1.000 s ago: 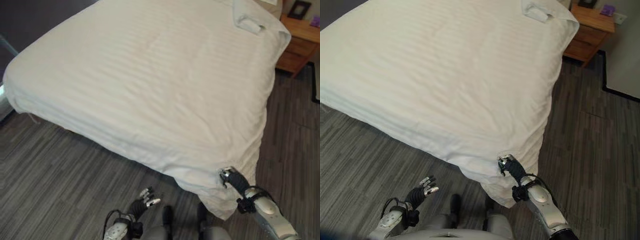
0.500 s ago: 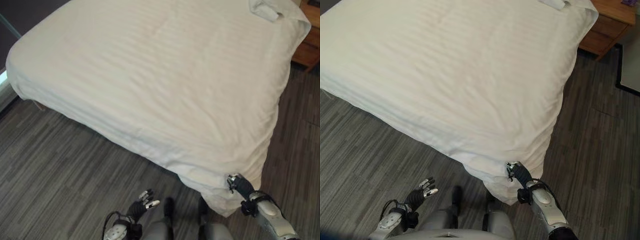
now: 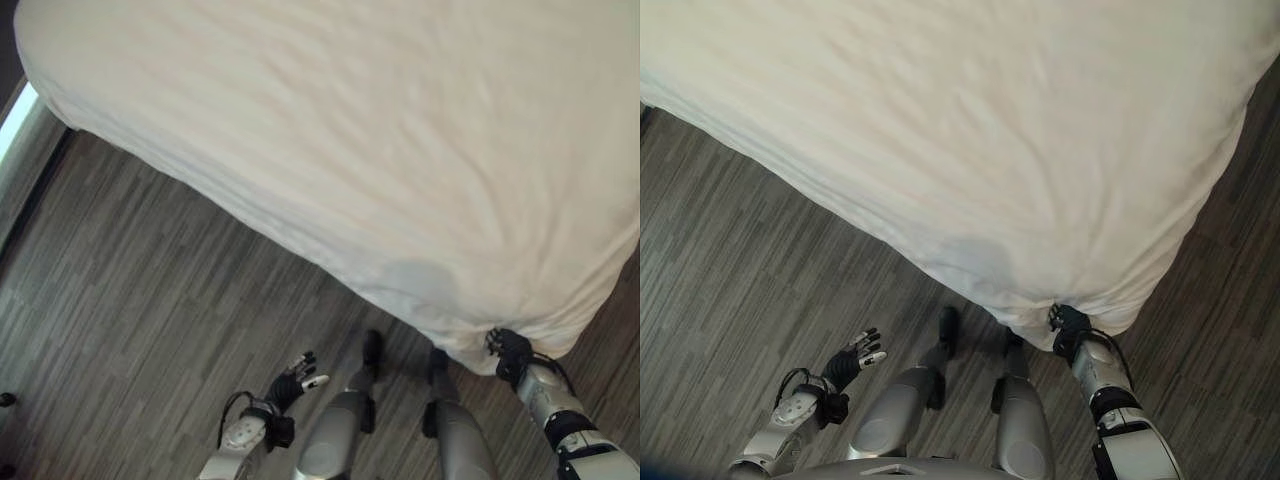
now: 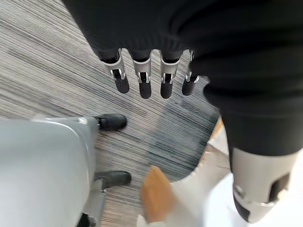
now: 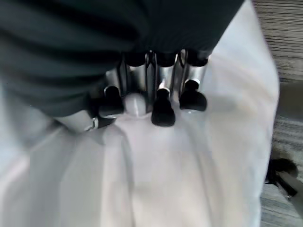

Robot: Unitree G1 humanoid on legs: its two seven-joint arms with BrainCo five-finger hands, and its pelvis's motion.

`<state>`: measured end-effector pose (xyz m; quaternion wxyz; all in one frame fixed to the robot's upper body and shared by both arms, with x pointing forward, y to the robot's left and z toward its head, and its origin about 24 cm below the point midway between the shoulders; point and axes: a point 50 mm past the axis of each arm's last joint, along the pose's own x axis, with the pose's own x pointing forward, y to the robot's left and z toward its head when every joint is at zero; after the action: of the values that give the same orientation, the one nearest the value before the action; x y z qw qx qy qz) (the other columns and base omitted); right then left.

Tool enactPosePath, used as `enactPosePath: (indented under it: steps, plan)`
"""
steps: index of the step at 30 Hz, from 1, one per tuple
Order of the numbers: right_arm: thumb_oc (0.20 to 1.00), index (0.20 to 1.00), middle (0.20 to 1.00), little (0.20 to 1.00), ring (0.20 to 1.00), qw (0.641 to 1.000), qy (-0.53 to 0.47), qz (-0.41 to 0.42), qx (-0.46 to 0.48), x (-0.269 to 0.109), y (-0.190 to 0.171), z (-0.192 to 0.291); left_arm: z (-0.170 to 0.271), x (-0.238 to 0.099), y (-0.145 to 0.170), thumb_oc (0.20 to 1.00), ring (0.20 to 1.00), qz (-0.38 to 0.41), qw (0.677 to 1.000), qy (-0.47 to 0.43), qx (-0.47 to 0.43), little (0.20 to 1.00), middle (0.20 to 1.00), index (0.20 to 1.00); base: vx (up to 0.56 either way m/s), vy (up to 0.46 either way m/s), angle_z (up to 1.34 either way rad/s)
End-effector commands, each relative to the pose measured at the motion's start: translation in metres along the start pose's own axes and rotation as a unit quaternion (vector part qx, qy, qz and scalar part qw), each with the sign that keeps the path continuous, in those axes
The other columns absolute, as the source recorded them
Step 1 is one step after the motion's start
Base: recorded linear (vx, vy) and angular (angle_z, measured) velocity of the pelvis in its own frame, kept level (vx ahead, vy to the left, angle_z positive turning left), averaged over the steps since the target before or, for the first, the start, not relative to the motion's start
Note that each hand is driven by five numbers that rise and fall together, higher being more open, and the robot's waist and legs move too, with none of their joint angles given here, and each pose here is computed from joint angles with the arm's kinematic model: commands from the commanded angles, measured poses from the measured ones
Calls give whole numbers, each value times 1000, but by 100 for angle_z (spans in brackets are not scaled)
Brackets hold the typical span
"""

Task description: Making the bed.

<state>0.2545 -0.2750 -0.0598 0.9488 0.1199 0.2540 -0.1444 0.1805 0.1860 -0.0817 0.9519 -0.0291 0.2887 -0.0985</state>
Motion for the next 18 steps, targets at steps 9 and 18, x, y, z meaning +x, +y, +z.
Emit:
enactPosePath:
  steps: [9,18]
  plan:
    - [200,200,200,200,200,954,123,-262,78,-81,-128,-84,30,10,2,1000,1000,7,998,-60,6,1000,1000,1000,19,-7,-7]
    - [200,200,200,200,200,935,109,-315,119,-110,-152,-96,32,9,6,1000,1000,8,998,-58,4,1000,1000,1000,34,-3,-18]
